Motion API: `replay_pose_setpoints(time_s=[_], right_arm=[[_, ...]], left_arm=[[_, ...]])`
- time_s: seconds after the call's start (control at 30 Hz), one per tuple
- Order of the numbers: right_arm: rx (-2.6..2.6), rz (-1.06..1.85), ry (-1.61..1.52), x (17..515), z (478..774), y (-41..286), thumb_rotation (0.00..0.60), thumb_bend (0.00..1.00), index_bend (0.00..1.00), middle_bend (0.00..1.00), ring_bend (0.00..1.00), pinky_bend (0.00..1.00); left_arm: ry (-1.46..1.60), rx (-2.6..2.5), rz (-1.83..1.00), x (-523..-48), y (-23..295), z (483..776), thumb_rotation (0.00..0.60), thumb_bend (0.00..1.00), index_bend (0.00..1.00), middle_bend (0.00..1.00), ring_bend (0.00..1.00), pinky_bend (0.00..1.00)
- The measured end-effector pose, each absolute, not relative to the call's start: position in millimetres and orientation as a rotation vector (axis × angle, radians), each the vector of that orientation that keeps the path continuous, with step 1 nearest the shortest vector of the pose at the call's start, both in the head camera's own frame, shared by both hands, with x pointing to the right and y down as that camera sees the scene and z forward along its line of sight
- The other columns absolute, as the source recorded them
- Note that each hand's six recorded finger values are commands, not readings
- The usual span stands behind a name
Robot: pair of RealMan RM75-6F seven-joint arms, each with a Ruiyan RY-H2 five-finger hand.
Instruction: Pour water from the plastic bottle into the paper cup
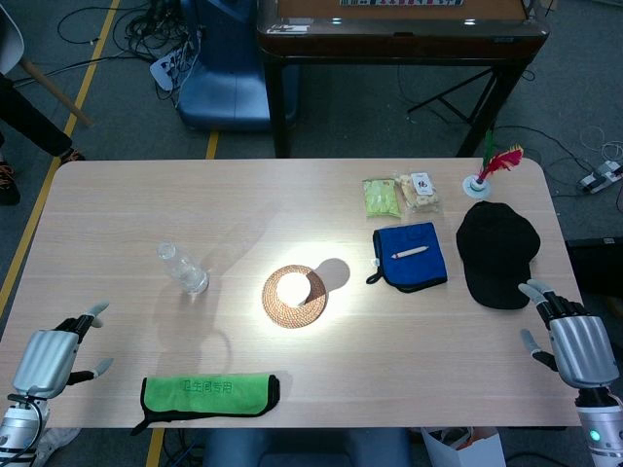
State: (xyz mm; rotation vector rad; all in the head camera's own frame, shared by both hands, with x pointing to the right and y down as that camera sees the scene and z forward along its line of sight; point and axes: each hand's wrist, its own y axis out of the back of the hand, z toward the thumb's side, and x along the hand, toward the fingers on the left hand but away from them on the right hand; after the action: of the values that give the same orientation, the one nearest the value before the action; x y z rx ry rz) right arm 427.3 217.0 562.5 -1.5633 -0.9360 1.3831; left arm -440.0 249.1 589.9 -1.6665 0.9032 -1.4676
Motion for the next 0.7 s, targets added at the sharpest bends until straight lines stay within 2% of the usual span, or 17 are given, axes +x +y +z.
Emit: replay_pose_setpoints(time_s=[0.3, 0.4, 0.53, 0.7], right_arm=[[-1.565, 1.396, -0.937, 428.0, 562.3, 216.2, 0.6, 0.32, 0.2, 0.19, 0.34, 0.46], [-1.564, 1.404, -0.942, 430.3, 561.7, 215.8, 0.6, 0.32, 0.2, 0.19, 0.34, 0.46], [-1.569, 1.403, -0.935, 429.1, 560.3, 216.9, 0.6, 0.31, 0.2, 0.19, 0.34, 0.46], [-1.569, 1.401, -0.939, 429.6, 558.3, 217.3, 0.6, 0.32, 0.2, 0.2, 0.33, 0.46]], left_arm=[[0.929, -1.718, -1.456, -438.9, 249.8, 592.0, 0.6, 0.15, 0.12, 0.37, 0.39, 0.71], [0.966, -1.753, -1.449, -437.6, 250.0, 592.9, 0.6, 0.15, 0.07, 0.31, 0.36, 0.7], [1.051, -1.824, -1.427, -434.9, 248.7, 594.4, 0.6, 0.11, 0.0, 0.18, 0.27, 0.61], [1.192, -1.931, -1.391, -431.4, 239.2, 601.2, 0.6, 0.05, 0.0, 0.1, 0.2, 0.56]])
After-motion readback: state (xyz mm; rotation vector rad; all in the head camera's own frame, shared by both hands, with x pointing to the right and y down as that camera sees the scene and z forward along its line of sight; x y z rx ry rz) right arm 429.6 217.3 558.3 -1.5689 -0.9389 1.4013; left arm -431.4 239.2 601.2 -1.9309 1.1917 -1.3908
